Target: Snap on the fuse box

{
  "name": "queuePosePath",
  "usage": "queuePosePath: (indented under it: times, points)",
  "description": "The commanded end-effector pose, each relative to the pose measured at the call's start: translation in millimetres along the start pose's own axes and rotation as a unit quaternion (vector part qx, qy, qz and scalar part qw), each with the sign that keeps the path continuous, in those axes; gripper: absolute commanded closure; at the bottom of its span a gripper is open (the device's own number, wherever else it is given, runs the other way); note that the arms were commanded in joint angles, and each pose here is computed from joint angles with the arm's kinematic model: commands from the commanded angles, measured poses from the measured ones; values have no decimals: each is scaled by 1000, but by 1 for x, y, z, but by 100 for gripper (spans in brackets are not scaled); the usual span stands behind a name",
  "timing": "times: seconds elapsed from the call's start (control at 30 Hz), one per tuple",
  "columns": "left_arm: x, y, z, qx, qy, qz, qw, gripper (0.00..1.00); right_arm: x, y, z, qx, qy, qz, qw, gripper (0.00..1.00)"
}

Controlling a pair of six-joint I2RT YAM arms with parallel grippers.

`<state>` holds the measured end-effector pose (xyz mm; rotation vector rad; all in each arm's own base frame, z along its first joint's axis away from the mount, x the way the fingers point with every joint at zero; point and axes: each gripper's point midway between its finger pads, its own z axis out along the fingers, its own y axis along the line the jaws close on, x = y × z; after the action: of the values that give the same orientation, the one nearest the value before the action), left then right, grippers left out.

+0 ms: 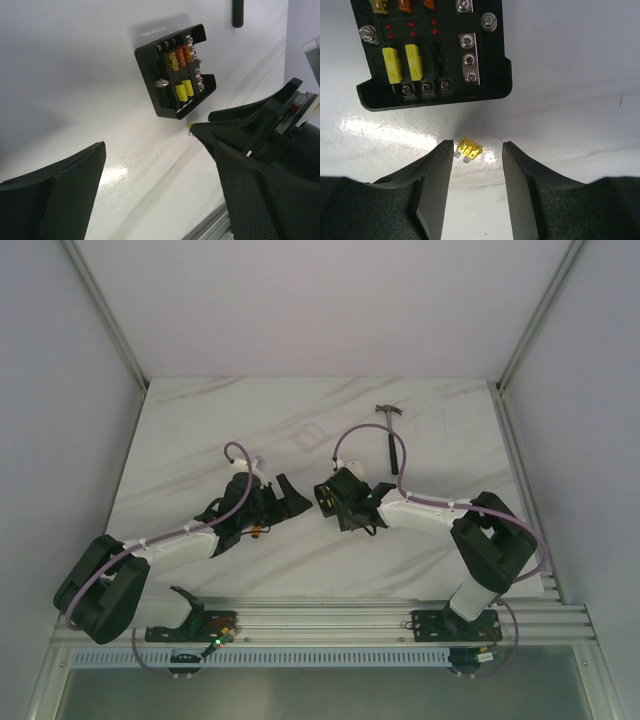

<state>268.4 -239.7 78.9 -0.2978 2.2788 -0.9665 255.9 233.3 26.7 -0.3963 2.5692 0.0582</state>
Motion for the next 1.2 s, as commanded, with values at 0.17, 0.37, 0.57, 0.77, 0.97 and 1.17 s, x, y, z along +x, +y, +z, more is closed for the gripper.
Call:
queuePosePath:
  times: [0.17, 0.37, 0.57, 0.77, 0.97, 1.17]
  points:
    - [-1, 5, -1, -9, -5, 5, 1000, 1, 21, -4, 9, 16, 41, -26, 999, 49]
    - [-1, 5, -1, -9, -5, 6, 1000, 0, 36, -9, 2, 16, 73, -39, 996, 49]
    - [-2, 4, 0, -9, -4, 8, 1000, 0, 33, -10, -8, 6, 78, -38, 996, 48]
    - [-2, 4, 1, -10, -3, 7, 1000, 0, 14, -1, -7, -5, 63, -22, 998, 49]
    - [-2, 4, 1, -10, -3, 8, 1000, 0, 1, 7, 2, -5, 59, 0, 998, 49]
    - [-3, 4, 2, -12, -3, 8, 1000, 0, 3, 6, 9, 6, 75, 41, 996, 50]
